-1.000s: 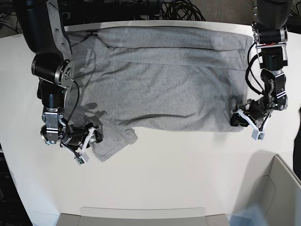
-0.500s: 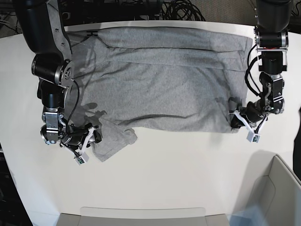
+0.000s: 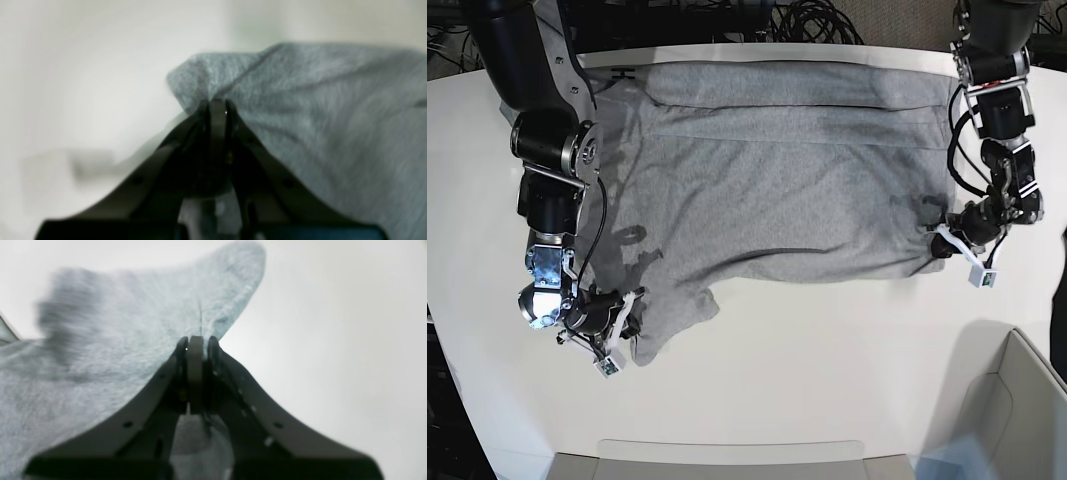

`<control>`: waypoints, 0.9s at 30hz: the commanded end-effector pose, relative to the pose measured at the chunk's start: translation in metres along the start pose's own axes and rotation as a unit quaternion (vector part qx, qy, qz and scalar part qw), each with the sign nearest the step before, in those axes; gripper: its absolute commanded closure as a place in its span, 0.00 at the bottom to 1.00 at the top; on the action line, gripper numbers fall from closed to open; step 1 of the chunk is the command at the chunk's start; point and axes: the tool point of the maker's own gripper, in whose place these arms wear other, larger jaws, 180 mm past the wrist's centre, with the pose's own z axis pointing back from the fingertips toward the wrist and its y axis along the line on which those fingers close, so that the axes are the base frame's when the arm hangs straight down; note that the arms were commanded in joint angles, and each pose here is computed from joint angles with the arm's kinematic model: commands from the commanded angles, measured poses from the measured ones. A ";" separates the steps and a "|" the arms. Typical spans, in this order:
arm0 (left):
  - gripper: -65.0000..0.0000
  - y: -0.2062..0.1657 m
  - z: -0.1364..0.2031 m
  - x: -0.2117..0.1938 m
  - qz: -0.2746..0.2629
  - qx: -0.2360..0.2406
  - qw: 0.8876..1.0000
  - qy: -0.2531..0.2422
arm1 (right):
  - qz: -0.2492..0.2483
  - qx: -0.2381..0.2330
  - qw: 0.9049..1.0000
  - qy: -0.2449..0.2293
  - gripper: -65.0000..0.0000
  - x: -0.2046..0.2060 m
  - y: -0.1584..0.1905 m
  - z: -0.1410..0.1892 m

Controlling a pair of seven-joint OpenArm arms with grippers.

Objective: Fold the T-shirt properly
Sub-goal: 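Lift the hem corners and fold them toward the collar edge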

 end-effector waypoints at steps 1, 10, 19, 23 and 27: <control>1.00 0.004 0.013 0.027 -0.021 0.007 0.999 -0.032 | 0.012 -0.011 0.999 -0.040 1.00 0.031 -0.010 0.010; 1.00 -0.004 0.019 0.014 -0.042 0.008 0.999 -0.019 | 0.027 -0.032 0.998 -0.044 1.00 0.017 -0.009 0.018; 1.00 -0.018 0.035 0.014 -0.088 0.010 0.995 -0.034 | 0.051 -0.066 0.995 -0.050 1.00 -0.007 -0.006 0.038; 1.00 -0.019 0.037 0.017 -0.093 0.011 0.995 -0.040 | 0.054 -0.078 0.994 -0.061 1.00 -0.011 -0.004 0.049; 1.00 -0.022 0.050 0.016 -0.108 0.017 0.993 -0.052 | 0.021 -0.098 0.991 -0.093 1.00 -0.007 -0.014 0.069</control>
